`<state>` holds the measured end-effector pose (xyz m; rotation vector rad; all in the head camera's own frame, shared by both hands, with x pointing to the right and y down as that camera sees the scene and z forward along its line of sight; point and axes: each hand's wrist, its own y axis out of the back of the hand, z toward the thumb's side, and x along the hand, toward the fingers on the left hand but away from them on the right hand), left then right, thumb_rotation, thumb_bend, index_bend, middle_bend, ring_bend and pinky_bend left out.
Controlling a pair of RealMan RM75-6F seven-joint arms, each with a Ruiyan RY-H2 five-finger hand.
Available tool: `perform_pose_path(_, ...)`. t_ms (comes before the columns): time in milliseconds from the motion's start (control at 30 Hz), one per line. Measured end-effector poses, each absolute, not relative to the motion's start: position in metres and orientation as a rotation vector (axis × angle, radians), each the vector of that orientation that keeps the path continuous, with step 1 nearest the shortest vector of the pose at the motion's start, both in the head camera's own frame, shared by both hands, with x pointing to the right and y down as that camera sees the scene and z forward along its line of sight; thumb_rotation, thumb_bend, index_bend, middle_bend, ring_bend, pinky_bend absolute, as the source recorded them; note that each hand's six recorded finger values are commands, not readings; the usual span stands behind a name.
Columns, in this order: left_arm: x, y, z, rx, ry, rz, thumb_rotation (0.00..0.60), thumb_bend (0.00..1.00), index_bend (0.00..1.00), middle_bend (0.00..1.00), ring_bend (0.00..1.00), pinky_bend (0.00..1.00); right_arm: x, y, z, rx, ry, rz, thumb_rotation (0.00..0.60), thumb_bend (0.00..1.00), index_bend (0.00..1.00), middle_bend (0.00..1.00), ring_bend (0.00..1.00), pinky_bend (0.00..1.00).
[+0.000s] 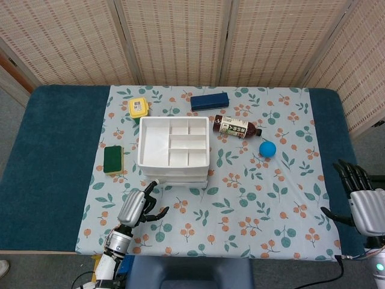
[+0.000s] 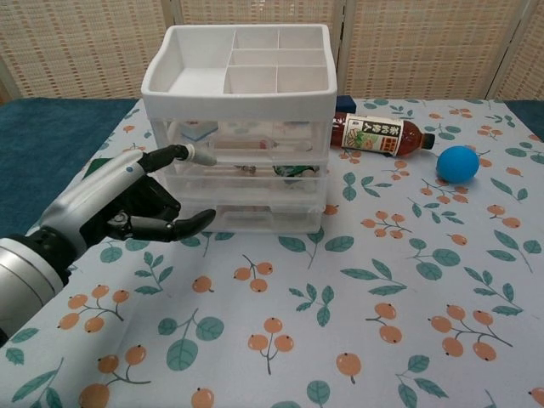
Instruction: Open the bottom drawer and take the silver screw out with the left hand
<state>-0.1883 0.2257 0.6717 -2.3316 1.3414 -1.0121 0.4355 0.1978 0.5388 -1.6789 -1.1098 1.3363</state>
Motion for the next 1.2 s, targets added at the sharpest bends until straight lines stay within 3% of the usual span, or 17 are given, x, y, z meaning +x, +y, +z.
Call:
perform_pose_path(900,-0.171,0.216,0.684,-2.245,1.170,-1.094,0.438,0.26,0.20,0.95,0.97,1.00,0.446,0.203,0.542,-1.674,-1.138,1.365,0.600,0.13,0.00,0.00,0.00,0.00)
perform_pose_path(1200,-0.165,0.212,0.685,-2.241,1.147,-1.099,0.588,0.31,0.20,0.95,0.97,1.00,0.448,0.204,0.544,-1.677,-1.142,1.375,0.600,0.13,0.00,0.00,0.00,0.00)
